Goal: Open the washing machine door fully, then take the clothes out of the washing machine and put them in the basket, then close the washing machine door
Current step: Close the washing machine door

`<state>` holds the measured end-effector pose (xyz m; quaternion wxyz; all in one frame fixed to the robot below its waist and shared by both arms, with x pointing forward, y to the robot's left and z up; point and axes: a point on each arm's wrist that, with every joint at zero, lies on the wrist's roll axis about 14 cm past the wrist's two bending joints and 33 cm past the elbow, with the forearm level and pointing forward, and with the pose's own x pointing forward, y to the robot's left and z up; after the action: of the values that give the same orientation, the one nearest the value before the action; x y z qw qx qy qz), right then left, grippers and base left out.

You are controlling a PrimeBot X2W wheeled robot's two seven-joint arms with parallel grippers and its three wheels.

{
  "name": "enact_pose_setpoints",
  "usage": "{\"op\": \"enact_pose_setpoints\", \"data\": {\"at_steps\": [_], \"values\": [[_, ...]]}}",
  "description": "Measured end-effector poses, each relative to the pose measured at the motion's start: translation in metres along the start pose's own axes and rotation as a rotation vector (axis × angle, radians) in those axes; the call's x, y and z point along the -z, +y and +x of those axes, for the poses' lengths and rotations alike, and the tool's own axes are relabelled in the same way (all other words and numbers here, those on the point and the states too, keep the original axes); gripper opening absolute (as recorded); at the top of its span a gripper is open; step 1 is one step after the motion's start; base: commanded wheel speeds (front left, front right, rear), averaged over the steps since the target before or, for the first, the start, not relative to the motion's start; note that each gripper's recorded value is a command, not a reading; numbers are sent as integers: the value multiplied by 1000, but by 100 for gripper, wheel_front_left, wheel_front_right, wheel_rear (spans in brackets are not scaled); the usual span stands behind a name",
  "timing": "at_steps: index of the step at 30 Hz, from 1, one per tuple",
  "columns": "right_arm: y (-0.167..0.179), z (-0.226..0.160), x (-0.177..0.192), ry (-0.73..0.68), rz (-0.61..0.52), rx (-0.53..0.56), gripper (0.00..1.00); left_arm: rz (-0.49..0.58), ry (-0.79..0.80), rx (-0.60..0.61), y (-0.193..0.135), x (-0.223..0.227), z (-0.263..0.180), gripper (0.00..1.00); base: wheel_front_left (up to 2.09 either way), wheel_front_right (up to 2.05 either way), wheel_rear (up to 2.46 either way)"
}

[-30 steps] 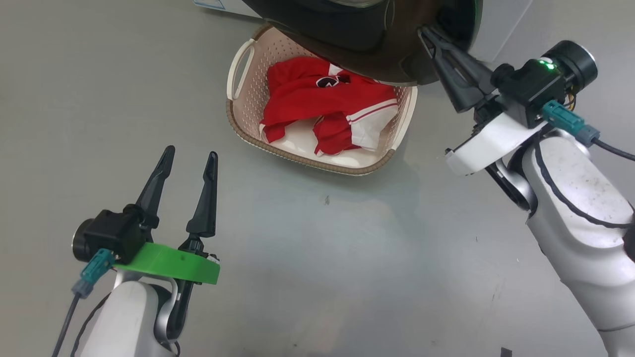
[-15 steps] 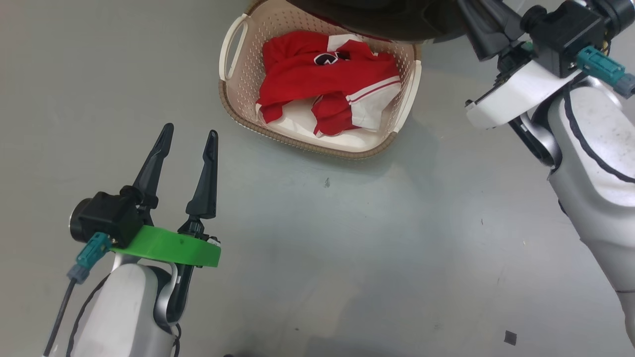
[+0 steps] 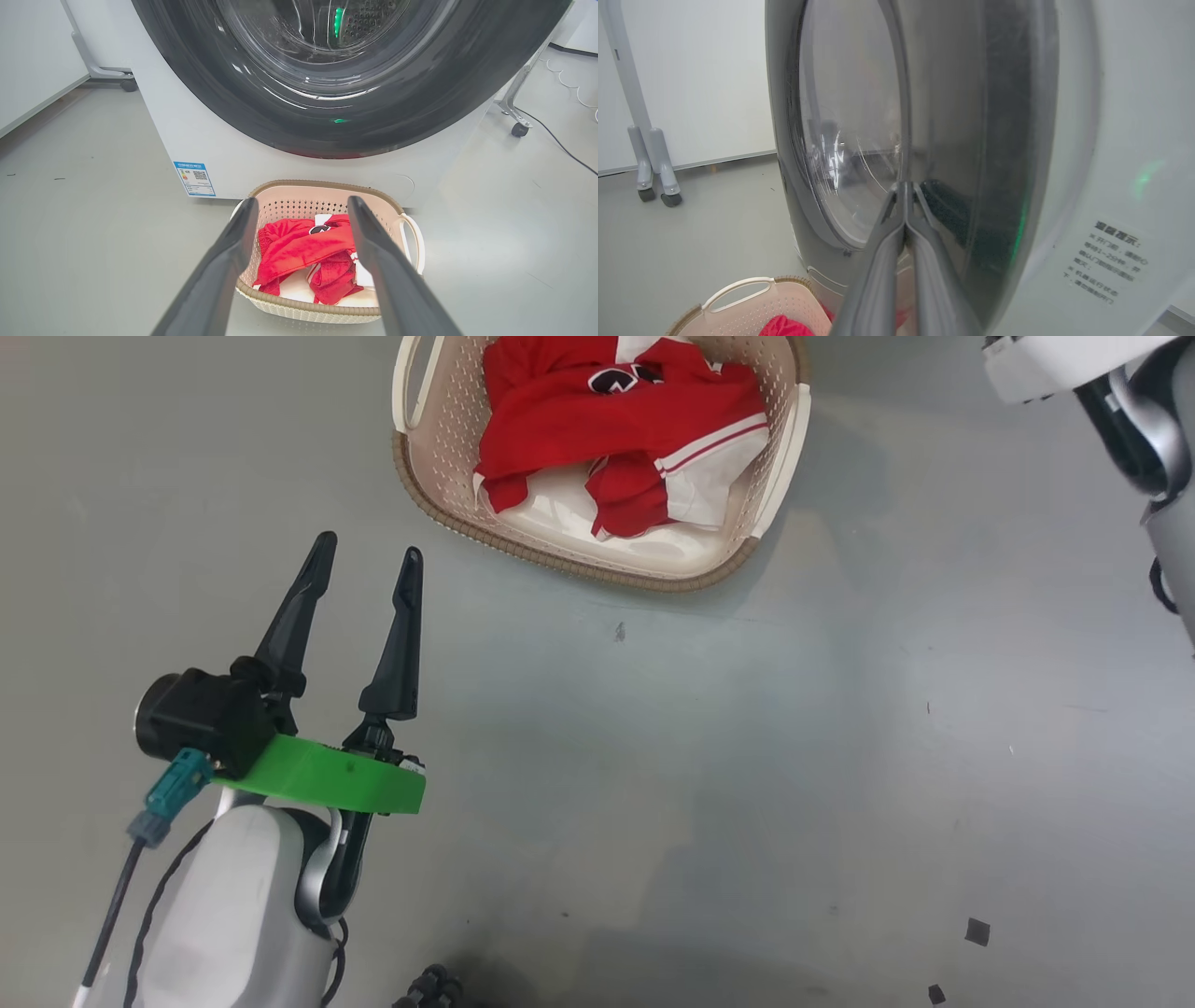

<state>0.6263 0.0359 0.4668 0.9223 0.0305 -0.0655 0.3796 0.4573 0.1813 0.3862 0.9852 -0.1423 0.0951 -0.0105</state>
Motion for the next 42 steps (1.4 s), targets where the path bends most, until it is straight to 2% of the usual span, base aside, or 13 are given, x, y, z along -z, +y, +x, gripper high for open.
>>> {"op": "enact_pose_setpoints", "data": {"at_steps": [6, 10, 18, 34, 42], "values": [[-26, 8, 9, -2, 18, 50, 0, -3, 22, 4, 0, 10, 6, 100, 0, 0, 0], [-37, 11, 15, 15, -21, 56, 0, 0, 28, 4, 1, 13, 9, 100, 0, 0, 0], [-54, 24, 13, -6, -5, 88, 0, -2, 47, -4, 5, 21, 11, 100, 0, 0, 0], [-55, 32, 18, -7, 18, 96, 0, -5, 45, -6, 5, 20, 14, 100, 0, 0, 0], [-56, 11, 29, 73, 7, 133, 0, -6, 11, -5, 3, 5, 12, 100, 0, 0, 0]]}}
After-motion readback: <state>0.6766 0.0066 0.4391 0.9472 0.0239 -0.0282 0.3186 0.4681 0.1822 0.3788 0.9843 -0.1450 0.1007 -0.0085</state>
